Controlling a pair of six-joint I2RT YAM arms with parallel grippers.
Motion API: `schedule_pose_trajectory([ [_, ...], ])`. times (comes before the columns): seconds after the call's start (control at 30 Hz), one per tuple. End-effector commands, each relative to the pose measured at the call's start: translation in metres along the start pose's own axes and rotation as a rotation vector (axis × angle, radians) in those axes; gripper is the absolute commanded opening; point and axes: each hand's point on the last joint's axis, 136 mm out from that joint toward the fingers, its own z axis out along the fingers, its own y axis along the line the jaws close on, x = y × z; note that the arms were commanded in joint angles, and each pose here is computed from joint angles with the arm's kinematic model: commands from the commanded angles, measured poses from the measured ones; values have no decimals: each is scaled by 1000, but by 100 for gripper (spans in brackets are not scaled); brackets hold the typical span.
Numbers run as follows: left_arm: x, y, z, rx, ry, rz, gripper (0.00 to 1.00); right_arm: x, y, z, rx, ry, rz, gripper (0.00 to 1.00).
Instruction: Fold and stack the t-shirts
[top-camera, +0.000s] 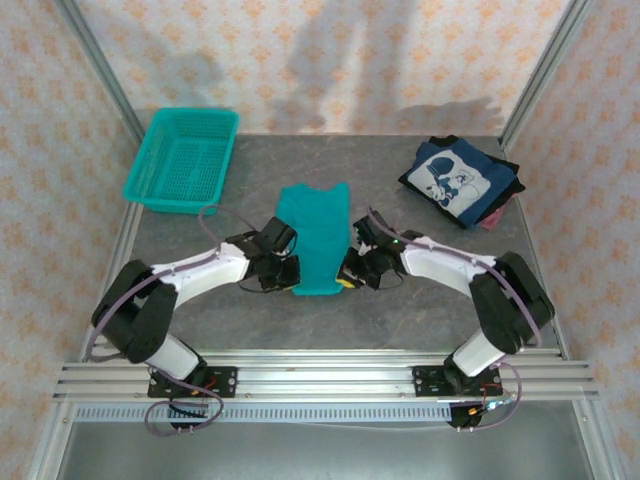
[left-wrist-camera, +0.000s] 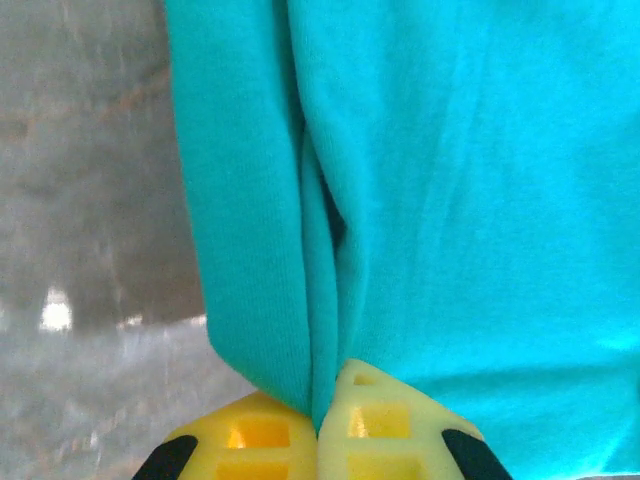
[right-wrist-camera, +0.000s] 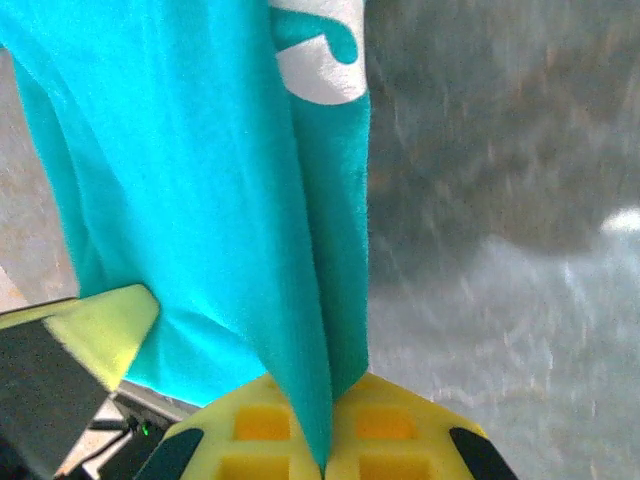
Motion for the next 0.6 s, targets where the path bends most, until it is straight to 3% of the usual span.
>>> schedule_pose_trajectory([
  [0.0,15,11,-16,-62,-13,-25,0,14,-7,-12,35,-43,45,0],
  [0.3,2,-15,-67,-12,-64,6,0,7,28,-57,38,-147,-44,0],
  [0.57,-38,-36,-81,52,-61,-20,0,-17,51,-68,39,-157,-68,0],
])
